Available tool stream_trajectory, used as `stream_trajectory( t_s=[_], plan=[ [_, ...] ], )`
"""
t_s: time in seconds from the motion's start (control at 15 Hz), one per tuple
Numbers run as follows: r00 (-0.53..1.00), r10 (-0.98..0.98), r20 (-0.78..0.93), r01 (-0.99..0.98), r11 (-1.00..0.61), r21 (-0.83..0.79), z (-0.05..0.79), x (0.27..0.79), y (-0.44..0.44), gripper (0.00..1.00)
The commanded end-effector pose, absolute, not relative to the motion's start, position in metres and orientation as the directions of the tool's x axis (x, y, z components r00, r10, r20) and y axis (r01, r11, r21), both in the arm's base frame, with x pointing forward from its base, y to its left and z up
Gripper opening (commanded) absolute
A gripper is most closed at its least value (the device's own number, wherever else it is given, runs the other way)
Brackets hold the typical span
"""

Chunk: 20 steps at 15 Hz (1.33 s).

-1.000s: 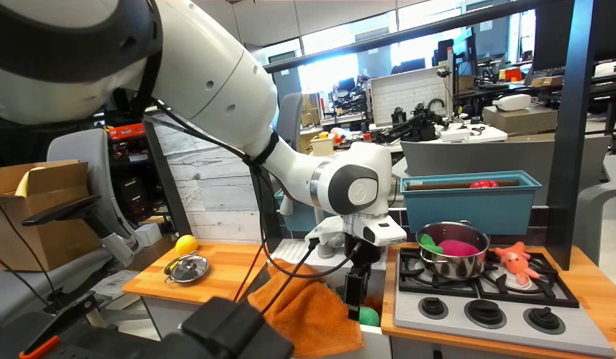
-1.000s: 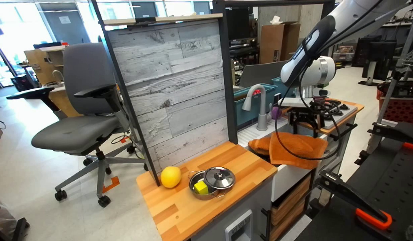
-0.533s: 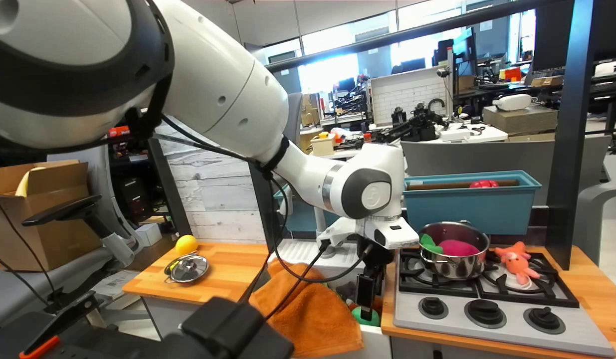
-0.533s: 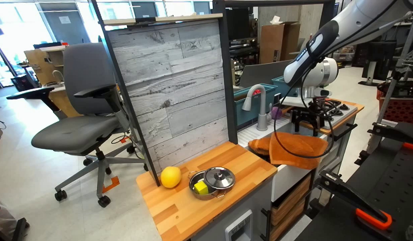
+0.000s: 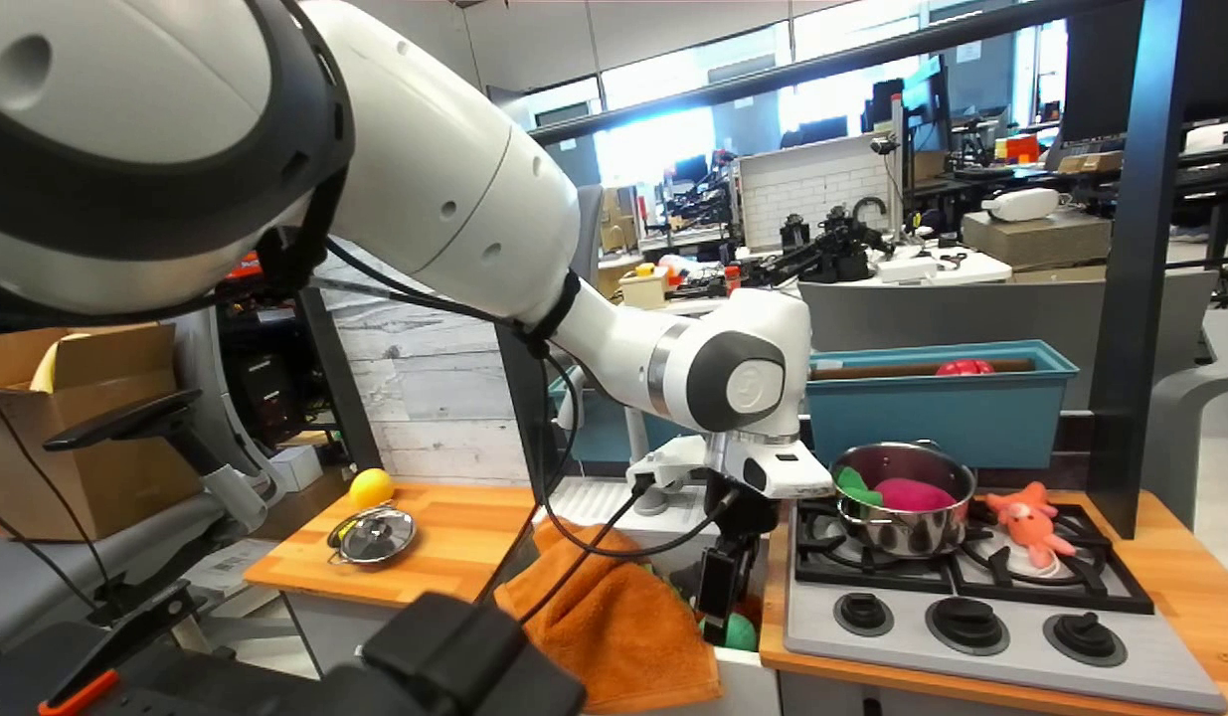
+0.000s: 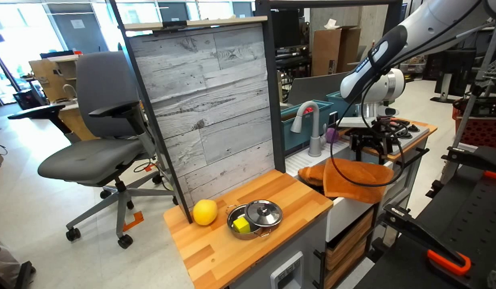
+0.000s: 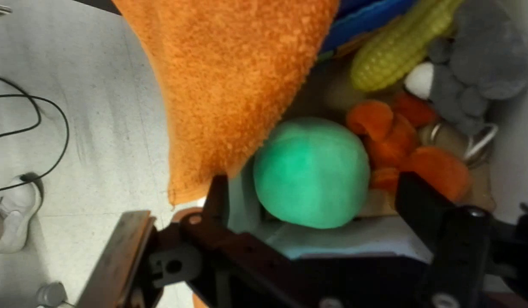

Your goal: Remove the green plush toy from the sink and put it in the silver pot

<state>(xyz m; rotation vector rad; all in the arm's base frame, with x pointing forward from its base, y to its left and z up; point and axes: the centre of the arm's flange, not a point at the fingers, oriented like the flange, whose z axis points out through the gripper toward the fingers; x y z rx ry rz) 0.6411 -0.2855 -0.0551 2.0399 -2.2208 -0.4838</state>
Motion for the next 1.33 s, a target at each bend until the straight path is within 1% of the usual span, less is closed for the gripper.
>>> stream_trajectory(
  t_s=[0.0,0.2,0.4,0.8,1.0,1.27],
  plan=[
    [-0.088,-0.978,-0.19,-0.931,0.013,0.364,-0.069,0.653,-0.283,1.0],
    [-0.083,-0.98,-0.183,-0.931,0.011,0.365,-0.07,0.65,-0.281,1.0],
    [-0.072,-0.987,-0.144,-0.947,0.023,0.321,-0.069,0.652,-0.283,1.0],
    [-0.048,-0.998,-0.037,-0.982,0.04,0.184,-0.049,0.664,-0.294,1.0],
    [-0.036,-0.999,-0.03,-0.983,0.03,0.179,-0.054,0.667,-0.293,1.0],
    [-0.014,-0.998,-0.064,-0.979,0.001,0.204,-0.062,0.666,-0.285,1.0]
  ],
)
